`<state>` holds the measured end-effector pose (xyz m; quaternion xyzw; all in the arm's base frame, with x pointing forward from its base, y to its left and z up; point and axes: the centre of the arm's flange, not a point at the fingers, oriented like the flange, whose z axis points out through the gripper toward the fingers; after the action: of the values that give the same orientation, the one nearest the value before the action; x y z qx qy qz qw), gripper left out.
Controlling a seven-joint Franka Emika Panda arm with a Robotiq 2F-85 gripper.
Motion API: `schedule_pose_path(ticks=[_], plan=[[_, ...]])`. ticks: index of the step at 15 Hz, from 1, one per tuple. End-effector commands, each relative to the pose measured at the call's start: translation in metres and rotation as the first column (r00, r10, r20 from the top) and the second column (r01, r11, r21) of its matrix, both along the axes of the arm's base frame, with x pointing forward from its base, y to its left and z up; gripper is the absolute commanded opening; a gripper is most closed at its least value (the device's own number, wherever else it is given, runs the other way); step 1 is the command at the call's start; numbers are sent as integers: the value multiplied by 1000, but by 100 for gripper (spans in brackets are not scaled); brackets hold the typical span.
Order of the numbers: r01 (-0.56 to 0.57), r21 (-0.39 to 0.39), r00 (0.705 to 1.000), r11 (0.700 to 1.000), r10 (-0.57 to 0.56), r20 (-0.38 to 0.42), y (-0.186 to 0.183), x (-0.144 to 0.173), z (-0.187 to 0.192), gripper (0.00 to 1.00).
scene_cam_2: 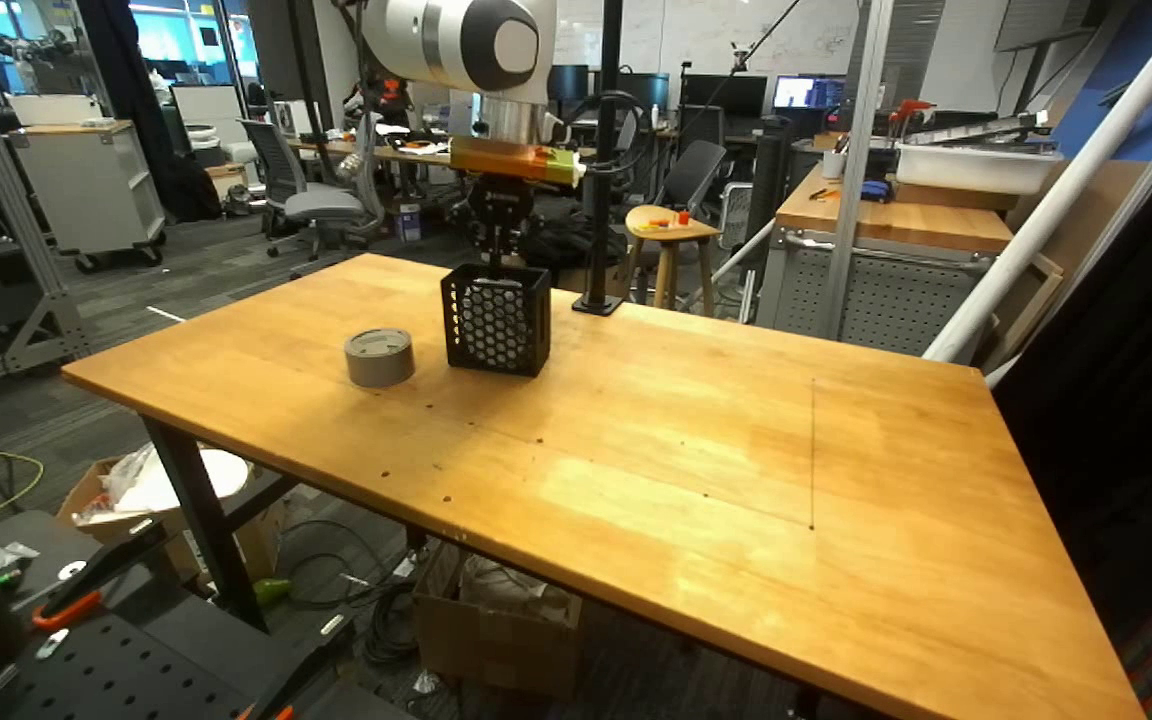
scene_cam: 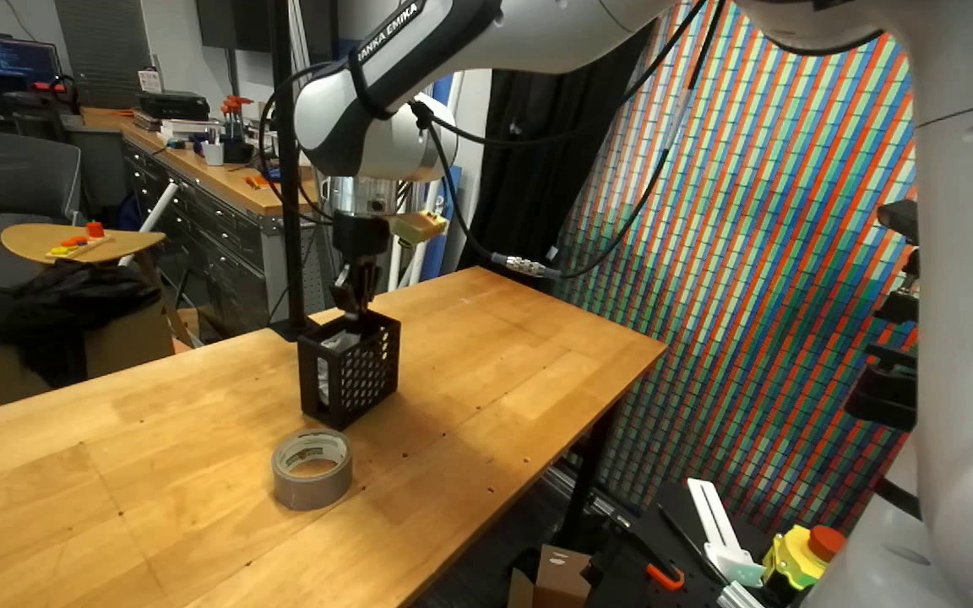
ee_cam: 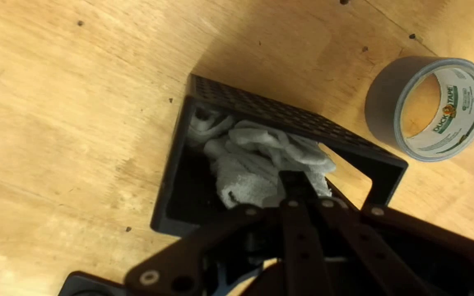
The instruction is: Put the towel into the basket
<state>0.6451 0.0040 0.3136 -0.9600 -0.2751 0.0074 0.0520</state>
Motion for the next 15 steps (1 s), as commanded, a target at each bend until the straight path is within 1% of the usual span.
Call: schedule_pose_path(ticks=[1,3,7,11,12,13,14,15], plan=[[0,-76,998,997,5,63,3,-21,47,0],[-4,-111,994,994,16,107,3,-24,69,0],[4,-157,977,988,30,209,3,-30,109,0],[30,-182,964,983,20,266,3,-36,130,2],[39,-181,961,983,13,277,4,-38,133,26],[14,-160,972,987,24,234,0,-23,124,2],[20,-161,970,987,20,241,1,-25,126,5],[22,-162,970,987,19,243,2,-26,128,13]])
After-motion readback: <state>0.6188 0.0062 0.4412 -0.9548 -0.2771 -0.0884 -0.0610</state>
